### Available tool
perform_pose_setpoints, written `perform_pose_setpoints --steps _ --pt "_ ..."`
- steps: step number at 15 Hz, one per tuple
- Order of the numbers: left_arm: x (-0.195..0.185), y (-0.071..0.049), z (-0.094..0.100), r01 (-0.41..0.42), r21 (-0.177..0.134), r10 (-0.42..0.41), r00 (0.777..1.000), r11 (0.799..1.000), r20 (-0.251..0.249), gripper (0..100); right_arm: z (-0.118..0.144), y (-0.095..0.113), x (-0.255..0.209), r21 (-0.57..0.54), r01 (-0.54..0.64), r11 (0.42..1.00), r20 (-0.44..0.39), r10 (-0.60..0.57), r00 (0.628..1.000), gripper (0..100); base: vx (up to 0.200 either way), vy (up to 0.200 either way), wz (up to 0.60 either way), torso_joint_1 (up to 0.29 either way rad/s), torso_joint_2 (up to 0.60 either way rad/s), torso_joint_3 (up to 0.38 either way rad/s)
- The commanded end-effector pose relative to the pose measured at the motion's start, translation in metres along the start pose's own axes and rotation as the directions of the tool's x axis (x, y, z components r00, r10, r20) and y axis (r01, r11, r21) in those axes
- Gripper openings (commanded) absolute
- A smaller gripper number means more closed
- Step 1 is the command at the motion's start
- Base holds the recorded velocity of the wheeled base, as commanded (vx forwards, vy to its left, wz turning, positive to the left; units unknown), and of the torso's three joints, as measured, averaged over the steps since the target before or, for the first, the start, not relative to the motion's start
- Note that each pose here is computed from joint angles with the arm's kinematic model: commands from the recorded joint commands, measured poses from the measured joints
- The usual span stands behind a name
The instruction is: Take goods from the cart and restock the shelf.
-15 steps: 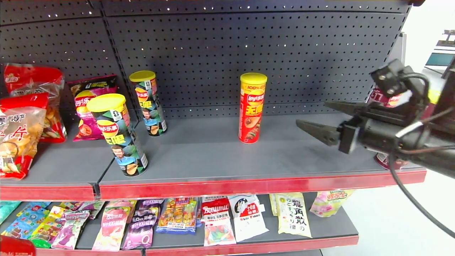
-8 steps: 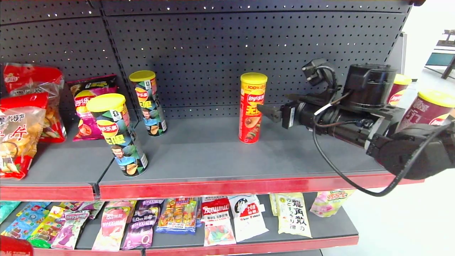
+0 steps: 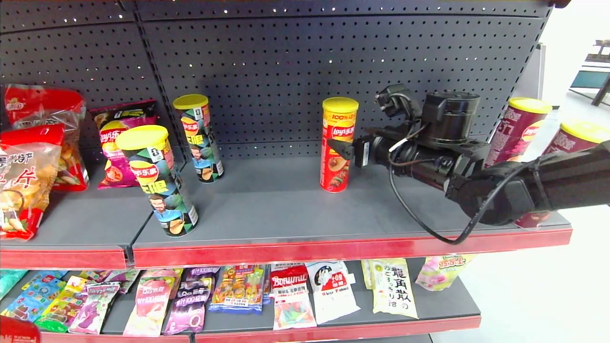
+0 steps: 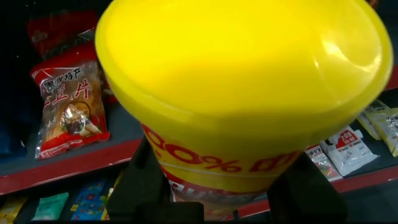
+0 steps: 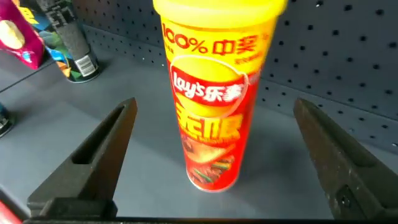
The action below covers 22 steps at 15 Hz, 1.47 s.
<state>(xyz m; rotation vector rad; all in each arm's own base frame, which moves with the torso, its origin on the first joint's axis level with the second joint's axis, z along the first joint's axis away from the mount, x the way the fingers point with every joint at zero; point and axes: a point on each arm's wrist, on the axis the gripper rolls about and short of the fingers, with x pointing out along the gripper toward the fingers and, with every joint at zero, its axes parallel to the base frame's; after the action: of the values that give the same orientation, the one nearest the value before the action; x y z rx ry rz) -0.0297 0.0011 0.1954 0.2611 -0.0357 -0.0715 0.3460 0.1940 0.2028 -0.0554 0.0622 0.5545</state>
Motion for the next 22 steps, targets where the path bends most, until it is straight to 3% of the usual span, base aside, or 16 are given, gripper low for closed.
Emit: perform_pose_setpoints --steps 1,16,17,22 --pt "0.001 0.000 0.000 0.001 0.001 -0.001 1.000 1.000 -0.003 0 -0.006 0.000 0.016 -0.001 0.000 1.000 -0.001 0.000 1.000 100 0.000 0.000 0.00 0.000 0.00 0.000" --pt "0.001 0.000 -0.002 -0.011 0.001 0.011 1.000 1.000 -0.014 0 -0.014 -0.004 0.058 0.000 0.030 1.000 0.039 -0.030 0.999 100 0.000 0.000 0.00 0.000 0.00 0.000" --pt "0.002 0.000 -0.003 -0.010 0.000 0.010 1.000 1.000 -0.017 0 -0.015 -0.005 0.060 0.001 0.038 0.999 0.040 -0.038 0.998 0 0.000 0.000 0.00 0.000 0.00 0.000" --pt "0.001 -0.001 -0.004 -0.010 0.000 0.010 1.000 1.000 -0.018 0 -0.012 0.003 0.058 -0.001 0.044 0.999 0.045 -0.044 0.998 0 0.000 0.000 0.00 0.000 0.00 0.000"
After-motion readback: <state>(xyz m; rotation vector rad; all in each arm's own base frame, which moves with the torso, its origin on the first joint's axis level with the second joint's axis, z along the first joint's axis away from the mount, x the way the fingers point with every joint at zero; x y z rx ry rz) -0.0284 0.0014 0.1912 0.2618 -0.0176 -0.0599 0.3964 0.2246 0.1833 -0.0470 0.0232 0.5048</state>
